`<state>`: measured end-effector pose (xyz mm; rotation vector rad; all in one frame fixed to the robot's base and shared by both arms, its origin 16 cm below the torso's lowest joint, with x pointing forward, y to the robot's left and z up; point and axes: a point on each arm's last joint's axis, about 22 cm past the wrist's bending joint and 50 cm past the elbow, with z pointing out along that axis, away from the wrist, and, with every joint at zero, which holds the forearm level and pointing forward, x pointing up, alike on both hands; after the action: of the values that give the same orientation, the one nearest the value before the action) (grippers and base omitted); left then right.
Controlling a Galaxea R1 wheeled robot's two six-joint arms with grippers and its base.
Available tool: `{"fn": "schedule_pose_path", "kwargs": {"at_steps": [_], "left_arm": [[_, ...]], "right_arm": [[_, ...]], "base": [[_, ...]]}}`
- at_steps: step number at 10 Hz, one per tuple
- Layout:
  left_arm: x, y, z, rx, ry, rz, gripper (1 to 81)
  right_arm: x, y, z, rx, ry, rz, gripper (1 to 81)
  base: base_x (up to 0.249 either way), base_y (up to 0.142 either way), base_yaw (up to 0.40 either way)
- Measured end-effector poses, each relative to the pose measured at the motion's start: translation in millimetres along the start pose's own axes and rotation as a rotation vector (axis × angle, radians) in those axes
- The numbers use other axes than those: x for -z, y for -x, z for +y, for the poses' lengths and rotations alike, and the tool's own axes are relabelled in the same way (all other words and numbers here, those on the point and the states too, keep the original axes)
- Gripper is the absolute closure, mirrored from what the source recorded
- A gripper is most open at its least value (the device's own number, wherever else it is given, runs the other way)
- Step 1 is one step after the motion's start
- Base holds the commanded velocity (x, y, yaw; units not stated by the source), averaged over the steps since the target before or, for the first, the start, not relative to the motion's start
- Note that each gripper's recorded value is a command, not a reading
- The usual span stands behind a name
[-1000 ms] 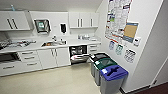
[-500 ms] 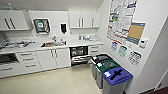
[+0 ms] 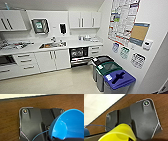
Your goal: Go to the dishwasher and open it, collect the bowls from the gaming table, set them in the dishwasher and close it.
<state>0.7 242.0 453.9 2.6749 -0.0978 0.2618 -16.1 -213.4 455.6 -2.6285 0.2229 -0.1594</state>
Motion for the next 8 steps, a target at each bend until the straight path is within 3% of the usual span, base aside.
{"fn": "schedule_pose_path", "kwargs": {"at_steps": [8], "left_arm": [[0.3, 0.9, -0.3, 0.001, -0.001, -0.001, 81.1]], "right_arm": [[0.2, 2.2, 0.4, -0.001, 0.001, -0.002, 81.1]], "base": [[0.139, 0.000, 0.000]]}}
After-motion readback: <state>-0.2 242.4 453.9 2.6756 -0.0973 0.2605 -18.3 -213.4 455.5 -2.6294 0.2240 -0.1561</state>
